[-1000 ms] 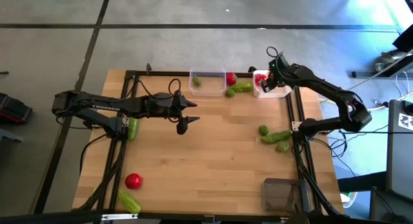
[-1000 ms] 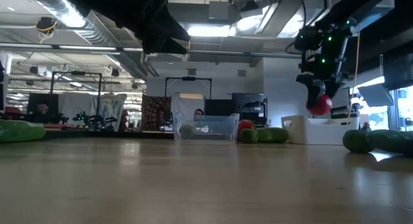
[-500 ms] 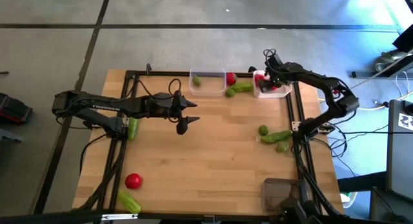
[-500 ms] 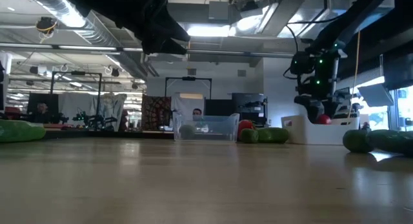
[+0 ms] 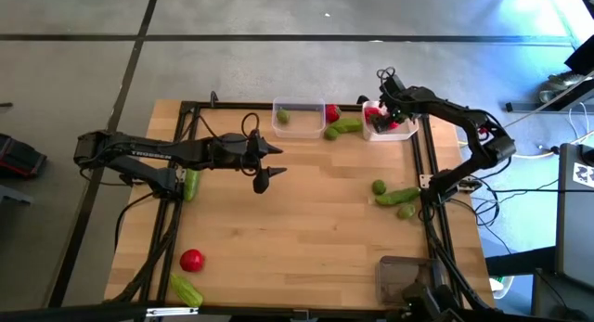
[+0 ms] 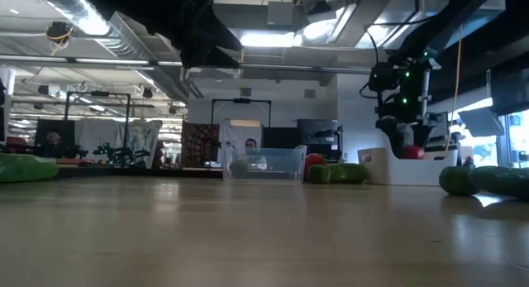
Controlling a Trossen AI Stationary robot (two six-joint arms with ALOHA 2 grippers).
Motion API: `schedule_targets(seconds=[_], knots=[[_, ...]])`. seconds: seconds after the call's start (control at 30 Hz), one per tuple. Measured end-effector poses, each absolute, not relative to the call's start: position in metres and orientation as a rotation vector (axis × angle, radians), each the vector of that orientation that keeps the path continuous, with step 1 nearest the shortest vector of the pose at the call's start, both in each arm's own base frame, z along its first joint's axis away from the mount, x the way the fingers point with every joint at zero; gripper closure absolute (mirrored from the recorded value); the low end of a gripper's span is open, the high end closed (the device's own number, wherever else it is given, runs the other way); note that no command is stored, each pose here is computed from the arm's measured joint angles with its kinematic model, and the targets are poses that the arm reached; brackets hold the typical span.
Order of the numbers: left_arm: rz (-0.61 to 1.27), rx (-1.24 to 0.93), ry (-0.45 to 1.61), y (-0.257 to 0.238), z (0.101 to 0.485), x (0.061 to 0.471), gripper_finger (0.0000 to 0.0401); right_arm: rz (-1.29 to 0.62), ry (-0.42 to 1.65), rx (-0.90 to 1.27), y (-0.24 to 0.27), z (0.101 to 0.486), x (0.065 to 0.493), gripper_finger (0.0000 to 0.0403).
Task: Sort produce into baskets
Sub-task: Put the red tomato into the white bin, then put the green cucumber into the black bin
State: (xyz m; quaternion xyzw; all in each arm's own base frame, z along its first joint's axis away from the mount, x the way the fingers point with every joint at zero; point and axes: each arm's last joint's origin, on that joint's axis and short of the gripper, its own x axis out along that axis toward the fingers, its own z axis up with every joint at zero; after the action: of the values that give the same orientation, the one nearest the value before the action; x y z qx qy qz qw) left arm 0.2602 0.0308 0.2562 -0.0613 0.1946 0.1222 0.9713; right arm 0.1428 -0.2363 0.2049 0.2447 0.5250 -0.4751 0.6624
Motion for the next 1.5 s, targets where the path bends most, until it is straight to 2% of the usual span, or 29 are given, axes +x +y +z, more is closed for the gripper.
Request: schedule_targets(seconds=[0.17, 0.37, 0.67, 0.93, 1.1, 1.5], knots=[[0.247, -0.124, 0.389, 0.030, 0.265, 0.249, 0.0111, -1.086, 1.087, 0.500, -0.230, 0.230, 0.142, 0.0043], [0.247, -0.115, 0.437, 0.028, 0.272, 0.230, 0.0111, -1.053, 0.973, 0.430, -0.209, 0.258, 0.146, 0.0041], [0.316, -0.254, 0.637, 0.026, 0.264, 0.200, 0.0111, -0.712, 0.756, 0.290, -0.148, 0.293, 0.184, 0.0040], [0.500, -0.386, 0.810, 0.029, 0.249, 0.185, 0.0111, -0.442, 0.668, 0.160, -0.092, 0.295, 0.222, 0.0040], [0.574, -0.432, 0.842, 0.031, 0.246, 0.180, 0.0111, -0.316, 0.632, 0.111, -0.062, 0.290, 0.235, 0.0040], [0.791, -0.660, 1.004, 0.036, 0.258, 0.157, 0.0111, -0.196, 0.644, 0.068, -0.033, 0.281, 0.241, 0.0040]])
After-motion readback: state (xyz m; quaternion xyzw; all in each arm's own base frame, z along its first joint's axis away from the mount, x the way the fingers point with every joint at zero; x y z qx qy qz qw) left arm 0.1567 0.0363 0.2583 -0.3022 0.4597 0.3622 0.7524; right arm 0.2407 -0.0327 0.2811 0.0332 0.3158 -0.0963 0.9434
